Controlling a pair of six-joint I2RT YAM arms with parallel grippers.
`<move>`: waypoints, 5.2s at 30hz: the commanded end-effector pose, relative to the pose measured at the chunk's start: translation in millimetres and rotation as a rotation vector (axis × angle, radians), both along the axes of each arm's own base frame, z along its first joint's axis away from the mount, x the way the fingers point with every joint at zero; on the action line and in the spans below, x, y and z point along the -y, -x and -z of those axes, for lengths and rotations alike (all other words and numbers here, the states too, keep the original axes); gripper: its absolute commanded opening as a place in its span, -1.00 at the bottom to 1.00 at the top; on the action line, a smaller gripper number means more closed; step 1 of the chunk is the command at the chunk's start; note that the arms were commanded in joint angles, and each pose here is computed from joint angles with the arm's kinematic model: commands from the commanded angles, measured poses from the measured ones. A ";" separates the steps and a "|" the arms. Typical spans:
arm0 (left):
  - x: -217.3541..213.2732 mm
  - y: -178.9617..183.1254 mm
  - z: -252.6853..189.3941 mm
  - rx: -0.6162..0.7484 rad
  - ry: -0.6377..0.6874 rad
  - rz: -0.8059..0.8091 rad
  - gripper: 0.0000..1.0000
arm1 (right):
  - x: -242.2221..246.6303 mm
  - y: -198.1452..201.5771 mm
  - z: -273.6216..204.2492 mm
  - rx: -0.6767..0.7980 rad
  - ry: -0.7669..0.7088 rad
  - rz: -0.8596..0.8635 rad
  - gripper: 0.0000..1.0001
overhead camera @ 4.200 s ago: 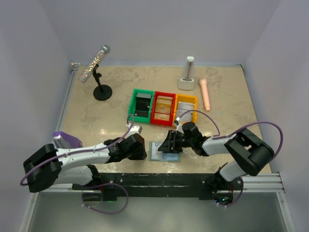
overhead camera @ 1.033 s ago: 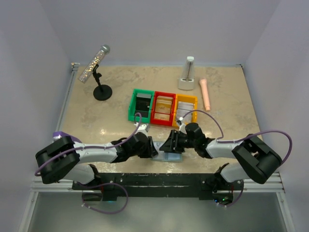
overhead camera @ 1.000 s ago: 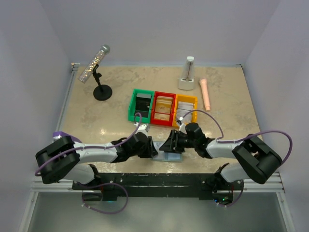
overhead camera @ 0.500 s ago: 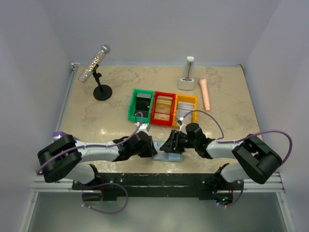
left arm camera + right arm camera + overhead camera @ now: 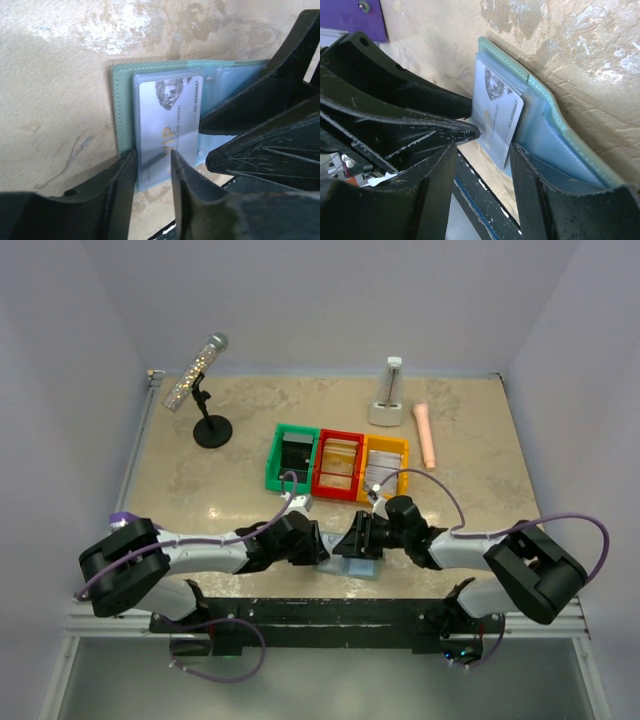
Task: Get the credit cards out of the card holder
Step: Remove the credit card from the card holder.
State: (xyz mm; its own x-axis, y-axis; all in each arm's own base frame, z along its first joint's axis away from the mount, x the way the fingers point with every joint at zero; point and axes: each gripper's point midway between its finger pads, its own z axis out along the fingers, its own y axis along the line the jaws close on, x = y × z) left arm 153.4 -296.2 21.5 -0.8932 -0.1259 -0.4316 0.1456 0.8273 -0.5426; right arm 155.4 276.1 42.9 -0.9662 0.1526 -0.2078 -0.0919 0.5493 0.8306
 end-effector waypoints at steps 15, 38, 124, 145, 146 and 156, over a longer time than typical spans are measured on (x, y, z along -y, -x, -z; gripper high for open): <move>-35.1 6.2 -1.7 0.018 -0.113 -0.023 -0.08 | -0.5 -6.5 -6.9 0.048 0.040 -0.021 0.01; -32.8 -5.5 -19.5 0.086 -0.133 -0.009 -0.15 | -5.8 -11.3 -14.8 0.063 0.041 -0.042 0.02; -47.1 17.0 28.8 -0.031 -0.118 -0.050 -0.49 | -10.4 -4.1 6.8 -0.021 0.025 -0.023 0.06; -55.1 22.8 46.1 -0.096 -0.223 -0.048 -0.90 | -11.0 -4.4 1.7 -0.004 0.002 -0.022 0.05; -54.9 22.7 45.8 -0.096 -0.223 -0.048 -0.91 | -10.5 -4.1 3.3 -0.005 0.006 -0.022 0.06; -66.3 15.1 30.3 -0.039 -0.220 -0.102 -0.54 | -6.0 -2.4 10.5 -0.020 0.021 -0.014 0.05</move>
State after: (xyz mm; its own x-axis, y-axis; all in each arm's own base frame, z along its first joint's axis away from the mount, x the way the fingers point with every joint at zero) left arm 155.4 -271.6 17.6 -0.8752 -0.1712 -0.4525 0.0850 0.8664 -0.4921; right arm 155.4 283.3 34.4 -0.9755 0.1236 -0.1820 -0.0818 0.5641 0.8217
